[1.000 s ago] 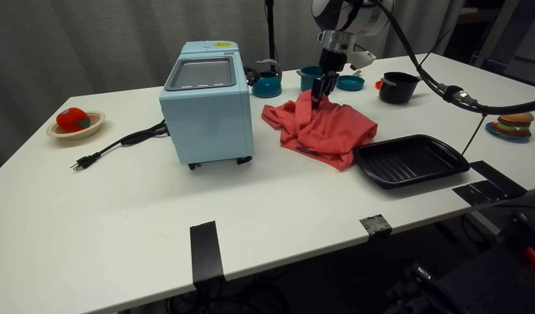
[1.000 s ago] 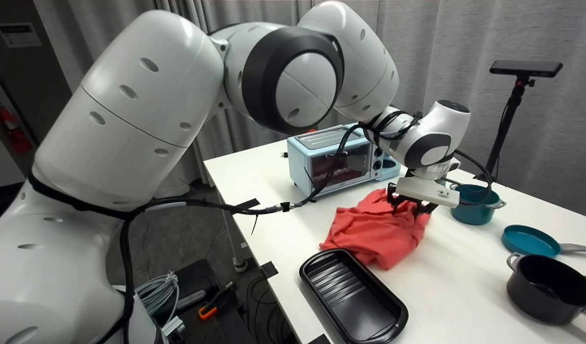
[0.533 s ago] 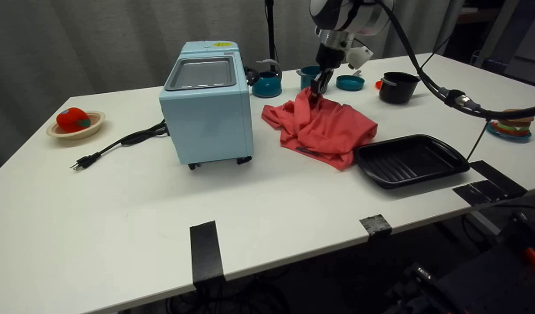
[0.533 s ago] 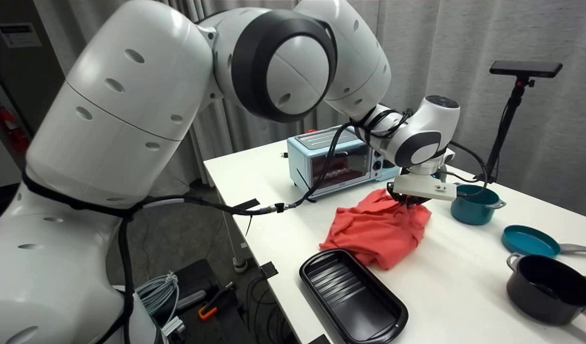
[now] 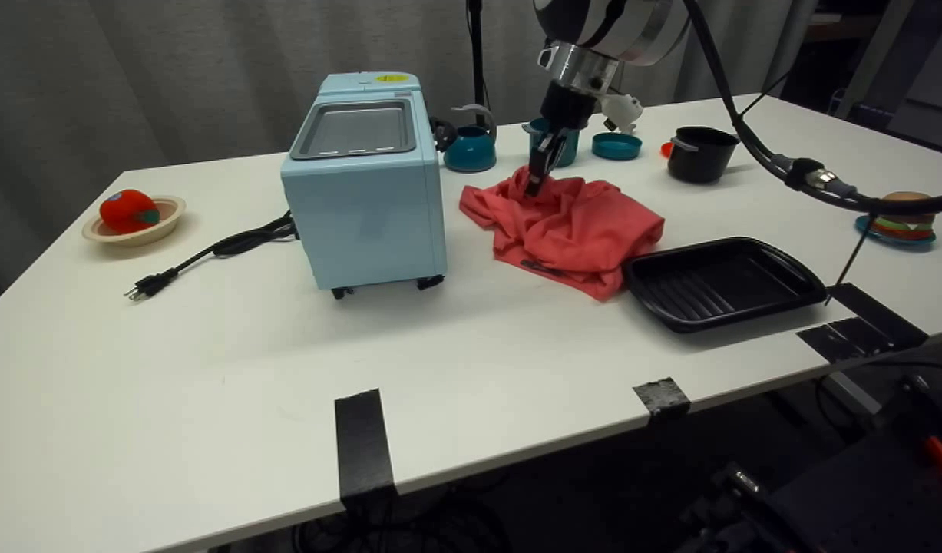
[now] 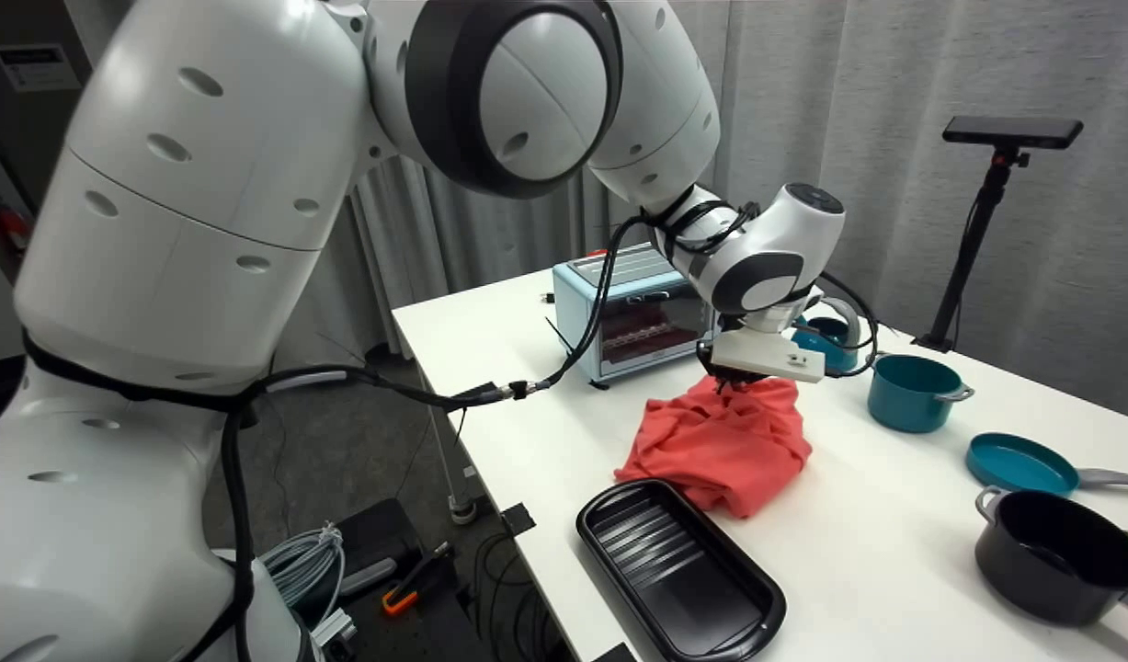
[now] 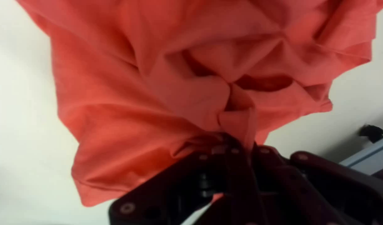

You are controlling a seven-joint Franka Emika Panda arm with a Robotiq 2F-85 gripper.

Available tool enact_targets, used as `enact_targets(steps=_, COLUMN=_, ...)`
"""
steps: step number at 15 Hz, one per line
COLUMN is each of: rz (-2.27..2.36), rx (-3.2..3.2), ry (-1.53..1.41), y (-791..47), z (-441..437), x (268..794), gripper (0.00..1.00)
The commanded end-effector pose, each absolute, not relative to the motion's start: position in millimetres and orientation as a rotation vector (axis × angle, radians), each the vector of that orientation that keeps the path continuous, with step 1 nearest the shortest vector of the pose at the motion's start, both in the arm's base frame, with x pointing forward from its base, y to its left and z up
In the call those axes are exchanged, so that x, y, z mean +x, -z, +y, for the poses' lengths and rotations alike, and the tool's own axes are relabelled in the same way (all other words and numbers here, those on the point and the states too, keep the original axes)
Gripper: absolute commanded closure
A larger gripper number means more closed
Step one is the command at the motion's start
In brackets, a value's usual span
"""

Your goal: Fold the sweatshirt twice

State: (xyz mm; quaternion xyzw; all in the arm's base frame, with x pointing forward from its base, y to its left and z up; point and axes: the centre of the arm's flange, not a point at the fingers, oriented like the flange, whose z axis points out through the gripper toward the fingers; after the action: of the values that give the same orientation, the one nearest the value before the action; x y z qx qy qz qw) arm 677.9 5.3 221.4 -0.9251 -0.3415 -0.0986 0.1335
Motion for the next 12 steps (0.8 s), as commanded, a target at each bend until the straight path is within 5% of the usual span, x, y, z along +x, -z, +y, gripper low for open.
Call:
enact_targets(steps=1, rz=-0.999, rx=-2.599, ry=0.393, y=-240, z=22, x=651, gripper=0.99)
enact_targets(steps=10, rz=-0.722, rx=-2.528, ry=0.847, y=-277, z=32, x=672, gripper=0.99)
enact_targets(steps=11, rz=-0.707, rx=-2.533, ry=0.85, y=-276, z=30, x=673, gripper=0.71)
enact_targets(steps=12, rz=-0.696, rx=-2.536, ry=0.852, y=-276, z=28, x=673, gripper=0.71)
